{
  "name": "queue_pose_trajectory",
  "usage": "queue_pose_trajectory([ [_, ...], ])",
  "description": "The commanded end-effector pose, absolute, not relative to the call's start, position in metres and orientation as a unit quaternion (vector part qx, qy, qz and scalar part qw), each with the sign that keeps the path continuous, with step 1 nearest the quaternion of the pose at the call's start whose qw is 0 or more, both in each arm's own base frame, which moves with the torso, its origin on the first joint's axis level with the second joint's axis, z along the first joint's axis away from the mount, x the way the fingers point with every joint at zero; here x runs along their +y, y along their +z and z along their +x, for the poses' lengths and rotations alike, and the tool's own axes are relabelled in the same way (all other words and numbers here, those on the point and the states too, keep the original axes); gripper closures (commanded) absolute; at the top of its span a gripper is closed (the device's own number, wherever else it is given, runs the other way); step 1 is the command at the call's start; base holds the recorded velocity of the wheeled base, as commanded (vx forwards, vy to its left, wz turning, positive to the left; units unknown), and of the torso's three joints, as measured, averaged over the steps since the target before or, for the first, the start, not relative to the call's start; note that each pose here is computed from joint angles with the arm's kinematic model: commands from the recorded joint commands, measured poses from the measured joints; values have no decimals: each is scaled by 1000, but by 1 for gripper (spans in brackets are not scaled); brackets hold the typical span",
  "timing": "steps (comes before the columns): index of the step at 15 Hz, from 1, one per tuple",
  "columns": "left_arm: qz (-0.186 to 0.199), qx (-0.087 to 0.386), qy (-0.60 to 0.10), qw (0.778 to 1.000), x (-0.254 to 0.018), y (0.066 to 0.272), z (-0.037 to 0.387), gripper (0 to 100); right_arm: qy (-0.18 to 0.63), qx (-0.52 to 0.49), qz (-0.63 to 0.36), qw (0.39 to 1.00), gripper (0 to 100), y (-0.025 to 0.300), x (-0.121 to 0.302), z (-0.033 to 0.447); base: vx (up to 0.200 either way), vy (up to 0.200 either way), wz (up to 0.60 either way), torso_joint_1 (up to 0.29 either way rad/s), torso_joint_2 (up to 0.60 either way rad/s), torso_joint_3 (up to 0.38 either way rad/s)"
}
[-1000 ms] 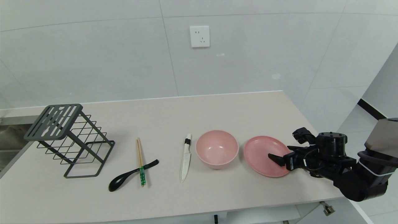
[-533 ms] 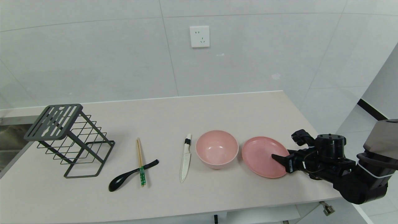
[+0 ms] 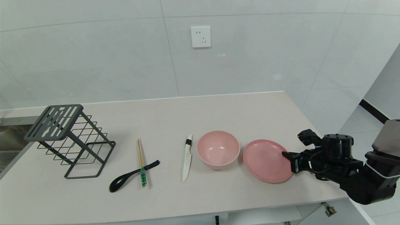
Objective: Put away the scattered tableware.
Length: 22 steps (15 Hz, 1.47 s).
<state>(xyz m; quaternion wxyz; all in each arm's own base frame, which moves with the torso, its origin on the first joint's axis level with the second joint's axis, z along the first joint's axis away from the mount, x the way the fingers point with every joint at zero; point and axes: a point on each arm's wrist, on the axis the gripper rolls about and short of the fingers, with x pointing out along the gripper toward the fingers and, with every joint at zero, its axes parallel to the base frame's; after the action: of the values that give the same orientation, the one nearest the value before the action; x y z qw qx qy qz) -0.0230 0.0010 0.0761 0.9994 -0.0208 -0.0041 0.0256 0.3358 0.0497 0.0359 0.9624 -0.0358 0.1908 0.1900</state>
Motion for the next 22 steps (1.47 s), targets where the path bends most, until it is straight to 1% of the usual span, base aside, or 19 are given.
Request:
queue_pose_trajectory([
  [1,-21,-4,26,999,1,76,-23,0,187,101,-48,976,100,92,47,329,0,0,0,0,0,0],
  [2,-21,-4,26,999,1,76,-23,0,187,82,-53,978,100,104,46,325,0,0,0,0,0,0],
  [3,-20,-4,26,999,1,76,-23,0,187,50,-57,979,100,125,45,316,0,0,0,0,0,0],
  [5,-19,-4,25,999,1,76,-23,0,187,18,-60,980,100,147,43,300,0,0,0,0,0,0],
  [7,-19,-4,25,999,1,76,-23,0,190,5,-61,980,100,153,42,287,0,0,0,0,0,0],
  [9,-18,-4,25,1000,1,76,-23,0,195,-22,-60,979,100,160,38,260,0,0,0,0,0,0],
  [11,-15,-2,25,1000,1,76,-23,0,178,-80,-41,980,100,181,29,241,0,0,0,0,0,0],
  [13,-5,-15,11,1000,0,79,-23,0,176,-73,-19,982,100,169,25,222,0,0,0,0,0,0],
  [14,-2,-46,11,999,0,85,-23,0,171,-60,-20,983,100,163,22,213,0,0,0,0,0,0],
  [15,-2,-92,11,996,0,94,-25,0,158,-66,-21,985,100,163,16,207,0,0,0,0,0,0],
  [16,-4,-108,10,994,0,97,-25,0,145,-80,-22,986,100,166,11,207,0,0,0,0,0,0],
  [17,-10,-110,6,994,0,98,-25,0,136,-80,-20,987,100,166,7,207,0,0,0,0,0,0],
  [18,-14,-109,-5,994,0,98,-25,0,132,-60,-17,989,100,157,5,206,0,0,0,0,0,0],
  [20,-13,-111,-17,994,-1,98,-25,0,117,-36,-12,992,100,147,-2,197,0,0,0,0,0,0],
  [21,-9,-112,-28,993,-1,98,-25,0,113,-45,-12,993,100,151,-4,197,0,0,0,0,0,0],
  [22,-3,-113,-64,991,-3,103,-26,0,114,-48,-12,992,100,152,-3,196,0,0,0,0,0,0],
])
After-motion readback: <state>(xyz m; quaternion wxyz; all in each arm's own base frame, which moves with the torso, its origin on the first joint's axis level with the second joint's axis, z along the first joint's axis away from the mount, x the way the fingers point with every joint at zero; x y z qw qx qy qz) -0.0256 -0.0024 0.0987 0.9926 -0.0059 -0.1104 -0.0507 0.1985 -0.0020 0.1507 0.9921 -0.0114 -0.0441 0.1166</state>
